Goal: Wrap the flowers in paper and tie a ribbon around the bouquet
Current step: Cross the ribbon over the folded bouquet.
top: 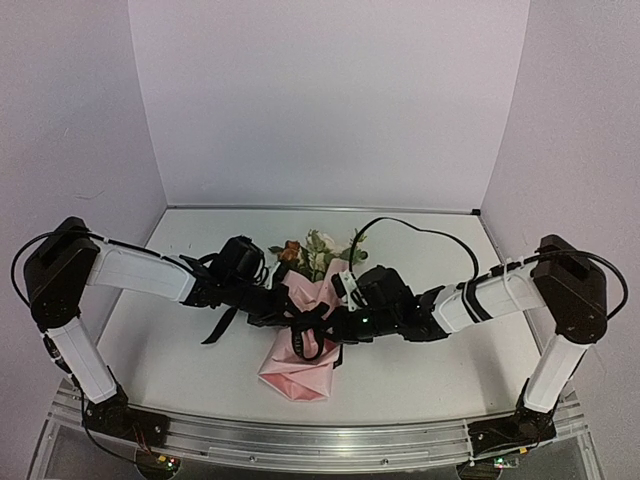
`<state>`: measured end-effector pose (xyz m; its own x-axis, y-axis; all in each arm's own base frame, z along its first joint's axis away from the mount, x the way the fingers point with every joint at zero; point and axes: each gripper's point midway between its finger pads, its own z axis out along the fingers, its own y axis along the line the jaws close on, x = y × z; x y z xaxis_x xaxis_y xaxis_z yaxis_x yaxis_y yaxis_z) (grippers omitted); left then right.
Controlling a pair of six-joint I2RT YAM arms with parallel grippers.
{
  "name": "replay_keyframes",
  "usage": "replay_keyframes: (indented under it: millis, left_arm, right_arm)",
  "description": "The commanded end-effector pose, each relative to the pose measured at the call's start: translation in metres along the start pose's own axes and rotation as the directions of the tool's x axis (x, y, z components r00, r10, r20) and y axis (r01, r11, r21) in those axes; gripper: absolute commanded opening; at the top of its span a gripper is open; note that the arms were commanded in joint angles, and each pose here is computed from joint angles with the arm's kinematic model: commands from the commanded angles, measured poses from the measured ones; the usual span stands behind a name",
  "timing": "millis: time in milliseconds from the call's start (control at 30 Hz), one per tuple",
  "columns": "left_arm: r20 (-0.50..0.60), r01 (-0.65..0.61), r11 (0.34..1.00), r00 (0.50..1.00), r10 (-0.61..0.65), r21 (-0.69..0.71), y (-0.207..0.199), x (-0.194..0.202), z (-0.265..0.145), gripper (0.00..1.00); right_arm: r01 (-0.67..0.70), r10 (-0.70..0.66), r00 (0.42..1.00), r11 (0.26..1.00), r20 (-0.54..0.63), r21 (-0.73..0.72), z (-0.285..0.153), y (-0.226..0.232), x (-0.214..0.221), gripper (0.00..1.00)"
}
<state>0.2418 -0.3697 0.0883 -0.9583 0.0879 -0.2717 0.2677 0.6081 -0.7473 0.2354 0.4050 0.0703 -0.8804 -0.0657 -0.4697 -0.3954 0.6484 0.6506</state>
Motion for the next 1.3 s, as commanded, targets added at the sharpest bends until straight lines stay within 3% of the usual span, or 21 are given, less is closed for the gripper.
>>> replay_keyframes:
  millis: [0,400,667,933,1267]
  left_arm:
    - [0.102,-0.077,0.996,0.992,0.072,0.048,-0.021,-0.02,-0.015,0.0]
    - [0.119,-0.09,0.994,0.989,0.082,0.061,-0.024,-0.021,-0.016,0.0]
    - [0.154,-0.067,0.998,0.986,0.064,0.011,-0.014,-0.025,-0.02,0.0]
    - [0.22,-0.058,0.998,0.974,0.063,-0.031,-0.009,-0.032,-0.031,0.0]
    - [0.264,-0.029,0.996,0.963,0.051,-0.084,0.005,-0.036,-0.041,0.0]
  right_arm:
    - [-0.058,0.059,0.997,0.998,0.043,-0.019,-0.015,0.019,-0.02,0.05]
    - [-0.108,0.11,0.993,0.993,-0.038,0.036,-0.021,0.03,-0.023,0.11]
    - [-0.121,0.132,0.987,0.986,-0.092,0.118,-0.035,0.025,-0.017,0.0]
    - [0.039,0.027,0.978,0.95,-0.207,0.309,-0.076,0.001,-0.002,0.0]
    - [0.239,-0.133,0.955,0.873,-0.264,0.425,-0.081,-0.026,-0.009,0.0]
